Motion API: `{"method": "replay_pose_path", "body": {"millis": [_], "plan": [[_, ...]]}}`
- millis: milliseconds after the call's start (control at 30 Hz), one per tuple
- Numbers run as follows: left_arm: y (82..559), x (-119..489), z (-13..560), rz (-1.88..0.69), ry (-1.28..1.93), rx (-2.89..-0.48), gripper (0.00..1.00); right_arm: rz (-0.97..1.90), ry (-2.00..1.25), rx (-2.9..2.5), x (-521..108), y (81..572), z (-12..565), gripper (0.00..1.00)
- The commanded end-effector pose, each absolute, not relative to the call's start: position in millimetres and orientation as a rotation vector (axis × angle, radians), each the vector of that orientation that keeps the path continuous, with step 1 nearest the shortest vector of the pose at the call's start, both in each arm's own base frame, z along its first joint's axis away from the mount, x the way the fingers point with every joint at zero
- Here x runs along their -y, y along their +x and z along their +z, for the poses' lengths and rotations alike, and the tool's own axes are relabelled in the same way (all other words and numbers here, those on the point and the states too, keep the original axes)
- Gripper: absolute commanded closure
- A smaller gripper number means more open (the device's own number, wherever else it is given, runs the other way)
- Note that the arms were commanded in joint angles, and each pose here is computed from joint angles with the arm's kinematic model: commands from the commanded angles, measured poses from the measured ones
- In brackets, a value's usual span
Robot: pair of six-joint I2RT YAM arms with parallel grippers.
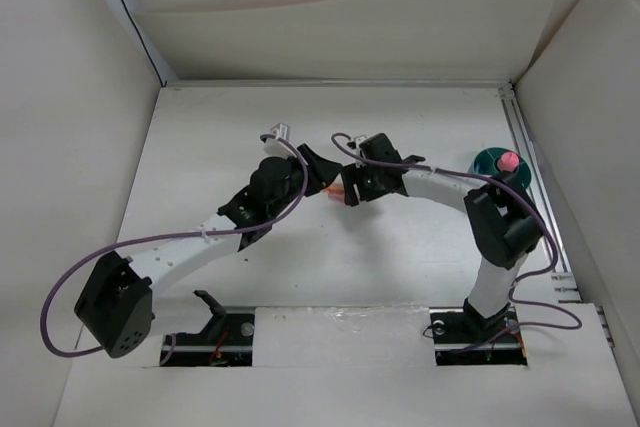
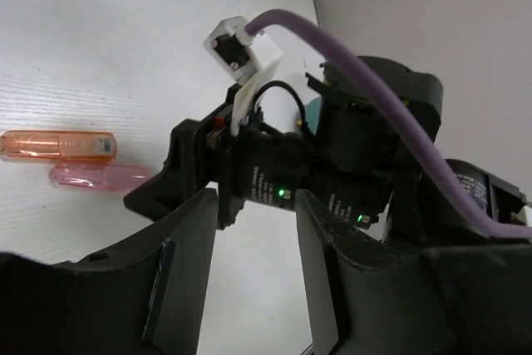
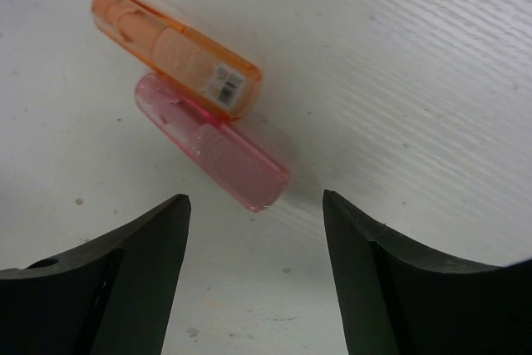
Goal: Sort the stationery into containers
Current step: Pick up the pen from the center of the board.
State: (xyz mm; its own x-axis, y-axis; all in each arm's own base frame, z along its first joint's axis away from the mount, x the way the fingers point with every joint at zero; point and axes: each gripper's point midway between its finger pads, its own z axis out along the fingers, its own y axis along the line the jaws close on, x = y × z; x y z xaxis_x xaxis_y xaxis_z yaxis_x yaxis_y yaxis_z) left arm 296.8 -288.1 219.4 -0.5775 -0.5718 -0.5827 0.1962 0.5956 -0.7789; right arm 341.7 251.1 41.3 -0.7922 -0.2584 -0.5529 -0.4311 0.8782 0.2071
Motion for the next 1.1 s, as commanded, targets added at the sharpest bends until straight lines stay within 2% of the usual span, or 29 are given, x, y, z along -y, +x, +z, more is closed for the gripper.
{"method": "replay_pose_path", "body": {"millis": [0, 533, 633, 767, 800, 833, 933, 1067], "plan": [[297, 283, 236, -1.098, -0.316, -1.86, 0.62, 0.469, -0.569, -2.457, -268, 351, 53, 0.29], [294, 275, 256, -1.113, -0.328, -1.804, 0.62, 0.455, -0.585, -2.48, -272, 358, 33, 0.29], [293, 274, 251, -1.107, -0.328, -1.813, 0.62, 0.467, -0.589, -2.481, -274, 357, 34, 0.34], [293, 274, 251, -1.107, -0.328, -1.813, 0.62, 0.478, -0.606, -2.489, -276, 349, 28, 0.46], [293, 274, 251, -1.107, -0.328, -1.813, 0.62, 0.475, -0.607, -2.5, -274, 347, 25, 0.54], [293, 274, 251, -1.107, -0.328, -1.813, 0.62, 0.481, -0.605, -2.482, -275, 349, 29, 0.56], [293, 274, 251, -1.107, -0.328, -1.813, 0.62, 0.488, -0.607, -2.485, -276, 342, 28, 0.56], [292, 274, 247, -1.101, -0.329, -1.822, 0.62, 0.477, -0.603, -2.484, -273, 340, 26, 0.44]]}}
